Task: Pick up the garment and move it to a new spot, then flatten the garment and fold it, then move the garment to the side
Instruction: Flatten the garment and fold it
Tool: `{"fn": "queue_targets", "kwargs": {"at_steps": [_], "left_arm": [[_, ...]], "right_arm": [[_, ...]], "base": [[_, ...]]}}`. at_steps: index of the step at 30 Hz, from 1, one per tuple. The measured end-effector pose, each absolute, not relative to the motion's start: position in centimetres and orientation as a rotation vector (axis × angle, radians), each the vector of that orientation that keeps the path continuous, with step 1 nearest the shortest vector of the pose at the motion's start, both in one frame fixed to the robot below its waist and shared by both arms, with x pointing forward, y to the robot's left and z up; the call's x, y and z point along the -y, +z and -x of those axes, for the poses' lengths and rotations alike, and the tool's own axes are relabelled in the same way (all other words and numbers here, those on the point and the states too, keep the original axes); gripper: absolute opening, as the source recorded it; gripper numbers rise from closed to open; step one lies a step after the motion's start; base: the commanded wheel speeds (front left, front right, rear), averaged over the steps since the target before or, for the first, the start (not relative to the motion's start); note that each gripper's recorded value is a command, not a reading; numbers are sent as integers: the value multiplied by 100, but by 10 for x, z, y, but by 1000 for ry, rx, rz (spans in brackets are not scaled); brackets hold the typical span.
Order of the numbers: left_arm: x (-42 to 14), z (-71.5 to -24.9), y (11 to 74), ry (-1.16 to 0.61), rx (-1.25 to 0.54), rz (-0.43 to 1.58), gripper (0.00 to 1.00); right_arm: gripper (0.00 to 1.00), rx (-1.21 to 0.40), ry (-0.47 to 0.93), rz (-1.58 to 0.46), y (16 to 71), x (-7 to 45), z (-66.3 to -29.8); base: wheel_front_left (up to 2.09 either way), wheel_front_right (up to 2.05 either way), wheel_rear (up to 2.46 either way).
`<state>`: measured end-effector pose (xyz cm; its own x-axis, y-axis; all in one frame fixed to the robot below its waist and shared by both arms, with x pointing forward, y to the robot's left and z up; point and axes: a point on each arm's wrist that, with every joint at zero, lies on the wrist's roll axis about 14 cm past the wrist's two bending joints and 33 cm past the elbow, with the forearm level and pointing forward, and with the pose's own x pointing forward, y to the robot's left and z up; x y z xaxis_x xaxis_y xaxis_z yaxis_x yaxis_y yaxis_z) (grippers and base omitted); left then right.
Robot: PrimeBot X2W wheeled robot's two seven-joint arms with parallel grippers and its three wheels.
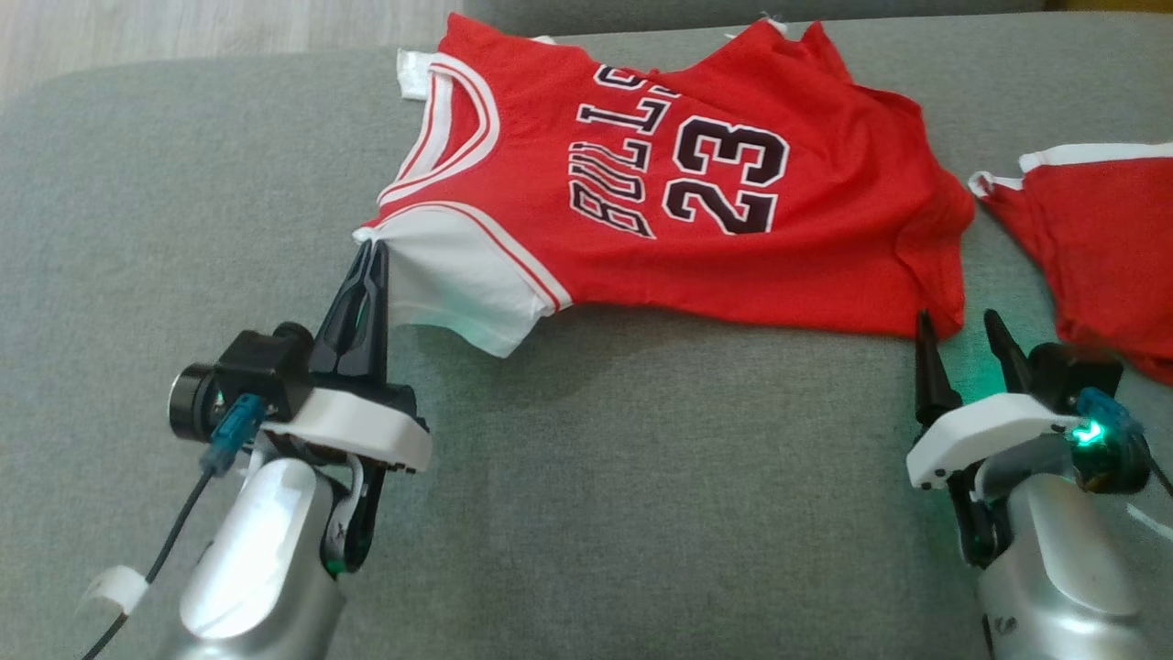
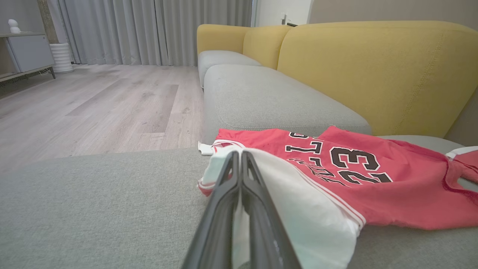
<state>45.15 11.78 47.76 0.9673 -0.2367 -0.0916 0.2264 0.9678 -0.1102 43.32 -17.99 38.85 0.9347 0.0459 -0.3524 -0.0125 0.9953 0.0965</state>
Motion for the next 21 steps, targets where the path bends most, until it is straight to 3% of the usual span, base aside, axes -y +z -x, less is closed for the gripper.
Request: {"fn": "queue_targets", "kwargs": {"at_steps": [6, 13, 14, 15, 16, 17, 21], "left_arm": [[-119, -450, 477, -233, -104, 100, 0], [-117, -447, 473, -235, -115, 99, 0], [-117, -447, 473, -236, -115, 99, 0], [-116, -448, 473, -237, -115, 99, 0], [-116, -448, 473, -237, -115, 99, 0], [-116, -448, 473, -238, -115, 98, 0], [-115, -448, 472, -234, -124, 97, 0]], "right_arm": [[100, -451, -6, -105, 365, 187, -429], [100, -447, -8, -136, 363, 183, -436], [95, -447, -5, -139, 362, 182, -436], [54, -446, -4, -143, 362, 181, -437], [22, -445, 0, -146, 363, 180, -437], [0, -445, 2, -153, 363, 179, -438], [0, -428, 15, -180, 367, 172, -440]], "base": [[0, 0, 0], [0, 0, 0], [0, 0, 0], [0, 0, 0], [0, 0, 0], [0, 0, 0], [0, 0, 0]]}}
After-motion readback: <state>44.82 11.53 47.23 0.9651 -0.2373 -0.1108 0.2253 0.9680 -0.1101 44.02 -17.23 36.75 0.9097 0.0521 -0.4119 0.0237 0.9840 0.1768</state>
